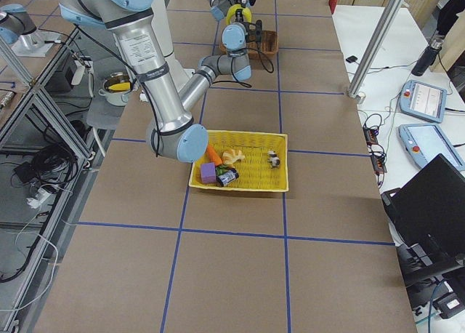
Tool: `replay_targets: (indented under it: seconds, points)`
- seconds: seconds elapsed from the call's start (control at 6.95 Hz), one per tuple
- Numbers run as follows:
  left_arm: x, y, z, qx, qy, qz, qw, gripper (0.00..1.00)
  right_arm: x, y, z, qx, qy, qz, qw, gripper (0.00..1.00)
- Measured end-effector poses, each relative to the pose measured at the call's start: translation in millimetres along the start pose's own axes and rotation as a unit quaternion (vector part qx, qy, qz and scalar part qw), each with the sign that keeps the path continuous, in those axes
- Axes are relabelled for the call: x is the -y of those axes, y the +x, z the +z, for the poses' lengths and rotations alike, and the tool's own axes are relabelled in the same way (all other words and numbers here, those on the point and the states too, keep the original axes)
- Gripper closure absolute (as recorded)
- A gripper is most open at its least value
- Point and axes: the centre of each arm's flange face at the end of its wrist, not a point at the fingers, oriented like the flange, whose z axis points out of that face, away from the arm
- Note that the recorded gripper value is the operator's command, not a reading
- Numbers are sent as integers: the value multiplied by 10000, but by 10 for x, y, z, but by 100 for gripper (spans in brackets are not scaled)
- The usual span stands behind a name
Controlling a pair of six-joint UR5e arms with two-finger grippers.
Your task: Move tape to another basket
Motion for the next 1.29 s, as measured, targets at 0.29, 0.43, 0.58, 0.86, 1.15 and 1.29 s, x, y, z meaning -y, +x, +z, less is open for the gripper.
replay_targets:
  seconds: [0.29,0.43,0.58,0.86,1.15,1.29]
  points:
    - [12,8,-15,10,17,11,10000,100,200,169,-338,-316,-156,-115,9993,0]
    - [62,37,-38,15,87,53,9999,100,387,264,-619,-543,-194,-211,9981,0]
    - [177,55,-88,86,261,250,9993,100,623,361,-951,-799,-203,-282,9962,0]
    - [533,-81,-278,1057,795,1387,9815,100,1299,608,-1755,-1365,-87,-450,9896,0]
    - [1039,88,-615,2776,1043,2212,9290,100,1907,797,-2506,-2031,196,-885,9749,2]
    - [1188,190,-841,3453,1000,2453,9003,100,2107,871,-2749,-2395,515,-1074,9636,1]
